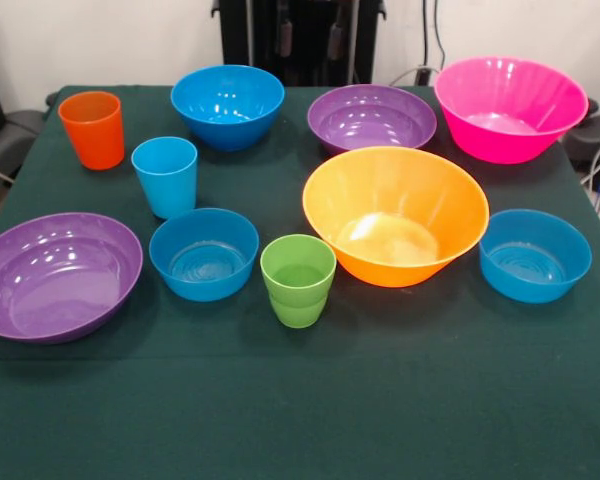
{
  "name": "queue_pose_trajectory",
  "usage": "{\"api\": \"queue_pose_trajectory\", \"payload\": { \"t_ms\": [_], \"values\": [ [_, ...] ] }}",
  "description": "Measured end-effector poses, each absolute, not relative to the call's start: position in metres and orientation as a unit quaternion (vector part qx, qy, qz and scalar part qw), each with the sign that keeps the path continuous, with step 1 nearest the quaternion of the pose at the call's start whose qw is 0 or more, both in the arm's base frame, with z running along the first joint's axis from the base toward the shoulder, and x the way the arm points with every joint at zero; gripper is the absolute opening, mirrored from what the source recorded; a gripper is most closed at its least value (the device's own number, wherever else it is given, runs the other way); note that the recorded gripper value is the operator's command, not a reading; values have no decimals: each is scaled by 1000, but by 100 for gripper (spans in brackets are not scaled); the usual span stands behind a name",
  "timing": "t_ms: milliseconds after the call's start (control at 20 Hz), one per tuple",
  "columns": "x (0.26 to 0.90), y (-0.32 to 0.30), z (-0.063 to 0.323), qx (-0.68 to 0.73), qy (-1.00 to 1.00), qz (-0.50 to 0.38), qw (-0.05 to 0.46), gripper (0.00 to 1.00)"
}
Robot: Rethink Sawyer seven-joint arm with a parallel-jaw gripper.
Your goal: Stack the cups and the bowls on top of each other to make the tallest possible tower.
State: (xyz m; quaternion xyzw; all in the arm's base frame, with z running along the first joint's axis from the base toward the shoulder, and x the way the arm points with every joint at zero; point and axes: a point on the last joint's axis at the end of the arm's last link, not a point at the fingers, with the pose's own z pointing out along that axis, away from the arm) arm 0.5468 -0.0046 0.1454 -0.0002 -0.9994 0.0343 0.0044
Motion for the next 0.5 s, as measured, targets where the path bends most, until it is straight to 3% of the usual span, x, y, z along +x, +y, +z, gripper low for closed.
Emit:
{"api": "queue_pose_trajectory", "payload": {
  "t_ms": [500],
  "values": [
    [574, -55, 120, -6, -999, 41, -10, 100]
  ]
}}
